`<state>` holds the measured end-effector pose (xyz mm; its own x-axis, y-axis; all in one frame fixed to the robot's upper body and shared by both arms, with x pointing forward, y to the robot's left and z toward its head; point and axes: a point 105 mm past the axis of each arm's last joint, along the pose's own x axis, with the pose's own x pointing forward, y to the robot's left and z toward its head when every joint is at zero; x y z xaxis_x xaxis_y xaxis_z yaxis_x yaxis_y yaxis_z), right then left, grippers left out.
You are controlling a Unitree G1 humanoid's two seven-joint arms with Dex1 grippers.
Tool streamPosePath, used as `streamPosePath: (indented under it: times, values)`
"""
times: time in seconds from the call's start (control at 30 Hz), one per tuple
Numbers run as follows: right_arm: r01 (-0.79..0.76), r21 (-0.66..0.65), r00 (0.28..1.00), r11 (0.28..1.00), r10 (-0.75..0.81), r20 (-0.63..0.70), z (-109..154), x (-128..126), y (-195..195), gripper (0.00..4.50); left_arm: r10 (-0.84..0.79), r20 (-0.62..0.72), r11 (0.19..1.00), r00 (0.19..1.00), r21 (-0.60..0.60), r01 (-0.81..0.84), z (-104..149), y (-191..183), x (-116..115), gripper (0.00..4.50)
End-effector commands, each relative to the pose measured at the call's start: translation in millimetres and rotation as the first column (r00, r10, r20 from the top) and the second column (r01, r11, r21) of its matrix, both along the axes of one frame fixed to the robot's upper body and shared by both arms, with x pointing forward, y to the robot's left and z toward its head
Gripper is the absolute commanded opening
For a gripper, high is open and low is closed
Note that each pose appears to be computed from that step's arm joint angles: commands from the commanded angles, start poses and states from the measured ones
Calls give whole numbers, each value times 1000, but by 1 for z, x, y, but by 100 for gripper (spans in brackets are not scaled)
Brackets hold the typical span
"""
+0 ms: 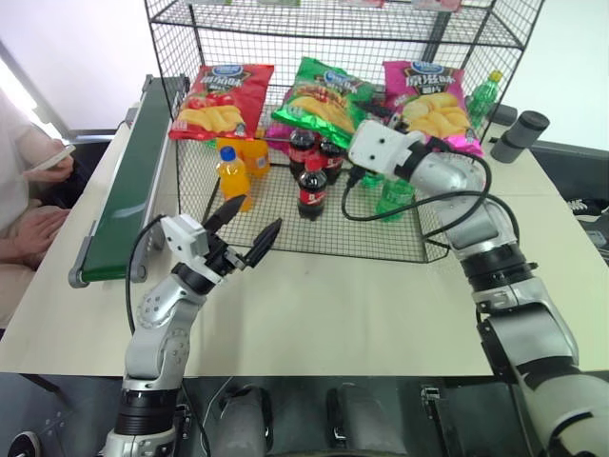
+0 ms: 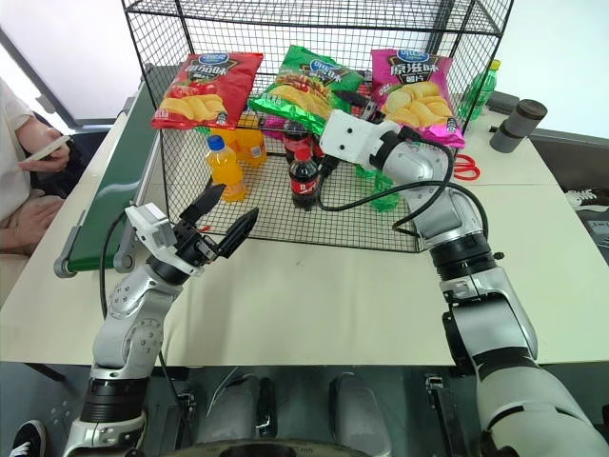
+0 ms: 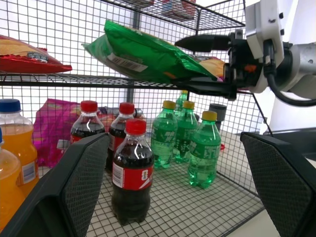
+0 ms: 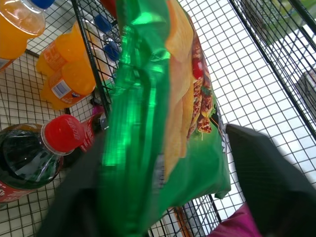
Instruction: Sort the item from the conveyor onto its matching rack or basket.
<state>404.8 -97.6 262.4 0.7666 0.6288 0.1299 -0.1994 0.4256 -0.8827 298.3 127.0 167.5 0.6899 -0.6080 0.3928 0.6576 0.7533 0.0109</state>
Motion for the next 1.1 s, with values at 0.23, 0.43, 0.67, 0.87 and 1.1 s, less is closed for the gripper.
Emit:
streamPosePath:
  times: [0.23, 0.43, 0.67, 0.87, 1.1]
  values:
    - [-127, 168, 991, 978, 134, -28, 24, -27, -3, 346, -16, 42, 1000, 999, -1, 16, 8, -6, -3, 450]
    - [-167, 180, 985, 969, 174, -23, 27, -31, 4, 346, -18, 38, 1000, 999, -4, 18, 7, -6, -3, 450]
    - [-227, 174, 972, 958, 233, -19, 27, -37, 13, 267, -19, 42, 1000, 999, 3, 19, 7, -7, -3, 450]
    - [-221, 149, 974, 964, 225, -6, 26, -34, 13, 9, -20, 42, 1000, 999, 1, 20, 7, -7, -3, 450]
    - [-231, 84, 973, 969, 229, 35, 24, -28, 16, 9, -21, 44, 1000, 999, -7, 21, 8, -8, -2, 450]
